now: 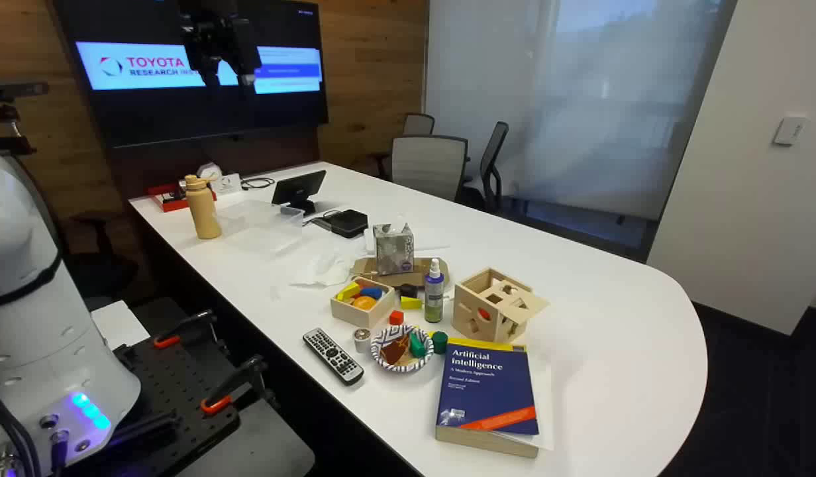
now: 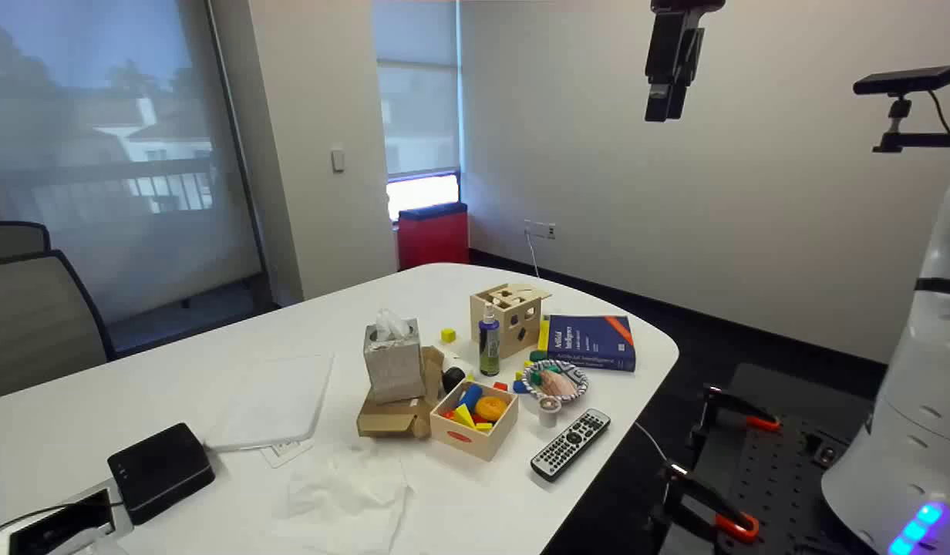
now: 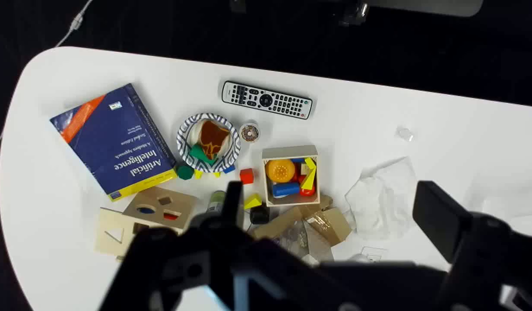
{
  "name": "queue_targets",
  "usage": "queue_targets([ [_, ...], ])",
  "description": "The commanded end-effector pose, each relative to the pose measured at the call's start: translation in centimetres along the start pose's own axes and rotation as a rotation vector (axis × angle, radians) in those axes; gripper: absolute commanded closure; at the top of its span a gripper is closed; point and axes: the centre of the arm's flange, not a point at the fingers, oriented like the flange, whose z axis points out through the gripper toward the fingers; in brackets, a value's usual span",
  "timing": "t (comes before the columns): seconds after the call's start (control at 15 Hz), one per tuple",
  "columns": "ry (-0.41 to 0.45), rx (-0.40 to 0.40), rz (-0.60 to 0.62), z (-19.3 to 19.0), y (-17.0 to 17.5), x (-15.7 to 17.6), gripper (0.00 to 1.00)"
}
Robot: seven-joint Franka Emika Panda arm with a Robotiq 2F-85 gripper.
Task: Put the red cube into the wooden object
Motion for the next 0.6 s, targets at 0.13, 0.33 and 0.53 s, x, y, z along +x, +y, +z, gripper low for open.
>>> queue_targets([
  [0.13, 0.000, 0.000, 0.000, 0.0, 0.0, 0.0, 0.00],
  [0.33, 0.015, -0.011, -0.010, 0.7, 1.3, 1.6, 0.00],
  [0.53, 0.070, -0.016, -0.024, 2.9, 4.3, 5.1, 0.00],
])
